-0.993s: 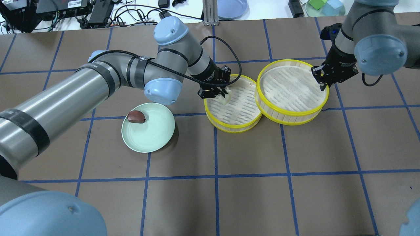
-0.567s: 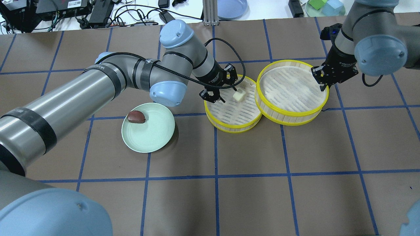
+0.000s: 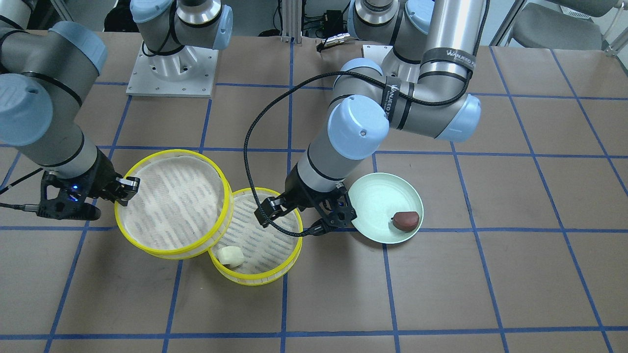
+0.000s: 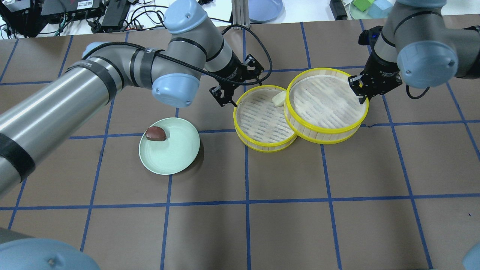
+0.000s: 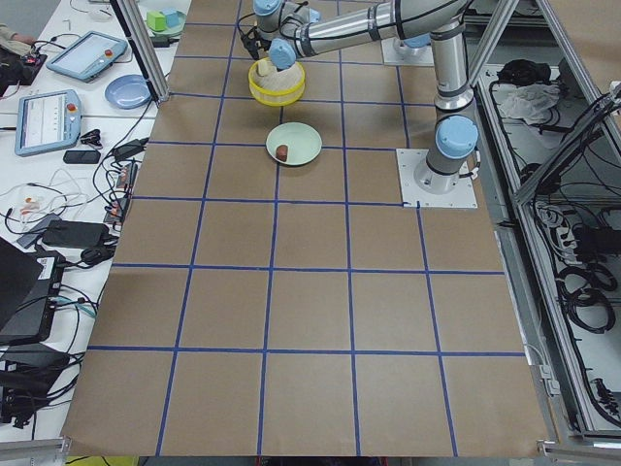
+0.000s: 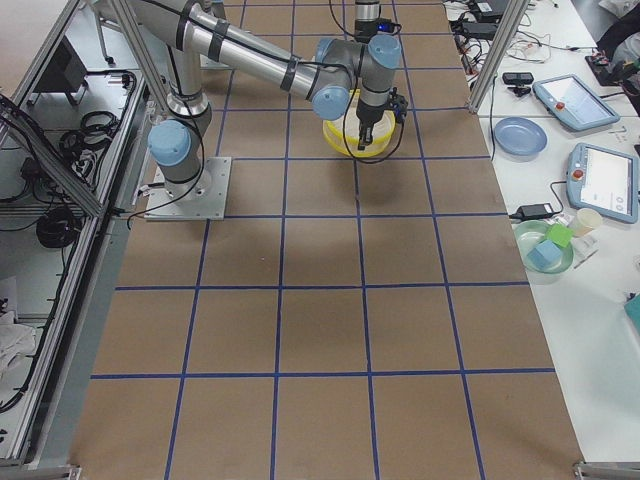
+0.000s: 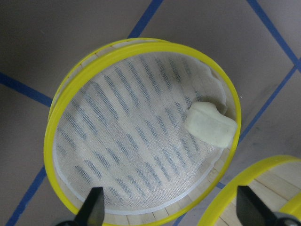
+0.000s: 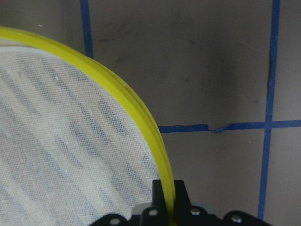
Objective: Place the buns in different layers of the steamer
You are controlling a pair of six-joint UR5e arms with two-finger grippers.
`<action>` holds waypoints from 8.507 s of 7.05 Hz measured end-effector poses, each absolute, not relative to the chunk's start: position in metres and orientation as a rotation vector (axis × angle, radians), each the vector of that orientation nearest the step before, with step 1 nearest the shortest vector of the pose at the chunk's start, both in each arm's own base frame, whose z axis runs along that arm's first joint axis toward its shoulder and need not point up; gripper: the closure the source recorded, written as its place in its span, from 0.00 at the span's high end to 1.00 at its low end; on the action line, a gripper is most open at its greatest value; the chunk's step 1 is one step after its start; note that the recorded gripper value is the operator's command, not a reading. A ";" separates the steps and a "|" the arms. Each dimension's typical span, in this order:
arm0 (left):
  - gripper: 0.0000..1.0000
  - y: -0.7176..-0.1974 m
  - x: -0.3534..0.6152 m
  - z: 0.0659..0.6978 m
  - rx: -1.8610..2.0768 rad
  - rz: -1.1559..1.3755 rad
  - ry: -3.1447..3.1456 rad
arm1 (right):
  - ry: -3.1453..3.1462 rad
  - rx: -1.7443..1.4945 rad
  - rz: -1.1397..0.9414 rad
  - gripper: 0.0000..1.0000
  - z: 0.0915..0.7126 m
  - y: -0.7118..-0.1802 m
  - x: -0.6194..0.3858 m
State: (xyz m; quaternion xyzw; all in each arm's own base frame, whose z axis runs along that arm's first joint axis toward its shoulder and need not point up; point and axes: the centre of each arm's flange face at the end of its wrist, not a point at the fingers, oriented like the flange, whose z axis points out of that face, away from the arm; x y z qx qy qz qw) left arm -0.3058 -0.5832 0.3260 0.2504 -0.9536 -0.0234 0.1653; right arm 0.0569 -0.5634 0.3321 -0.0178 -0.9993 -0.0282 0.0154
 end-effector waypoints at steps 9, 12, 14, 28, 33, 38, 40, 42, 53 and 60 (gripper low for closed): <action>1.00 -0.548 -0.125 0.284 0.049 -0.329 -3.167 | -3.086 -0.190 0.075 0.00 0.290 -0.566 0.202; 0.99 -0.569 -0.109 0.251 -0.103 -0.290 -3.154 | -3.068 -0.183 0.056 0.11 0.286 -0.564 0.201; 0.99 -0.582 -0.106 0.233 -0.154 -0.244 -3.157 | -3.061 -0.179 0.040 0.14 0.281 -0.562 0.201; 0.00 -0.592 -0.084 0.216 -0.165 -0.276 -3.160 | -3.119 -0.151 0.128 1.00 0.536 -0.486 0.190; 0.00 -0.590 -0.184 0.326 0.442 -0.091 -2.923 | -3.133 -0.156 0.183 1.00 0.532 -0.491 0.190; 0.00 -0.569 -0.287 0.343 0.749 -0.221 -2.493 | -3.131 -0.158 0.168 1.00 0.532 -0.488 0.188; 0.57 -0.564 -0.309 0.330 0.730 -0.245 -2.441 | -3.132 -0.158 0.165 1.00 0.531 -0.488 0.188; 1.00 -0.564 -0.318 0.321 0.760 -0.264 -2.425 | -3.132 -0.157 0.164 1.00 0.531 -0.488 0.188; 1.00 -0.512 -0.140 0.473 -0.073 -0.012 -3.238 | -3.132 -0.160 0.151 1.00 0.528 -0.487 0.187; 1.00 -0.465 -0.141 0.524 -0.056 0.057 -3.146 | -3.132 -0.162 0.148 1.00 0.528 -0.487 0.186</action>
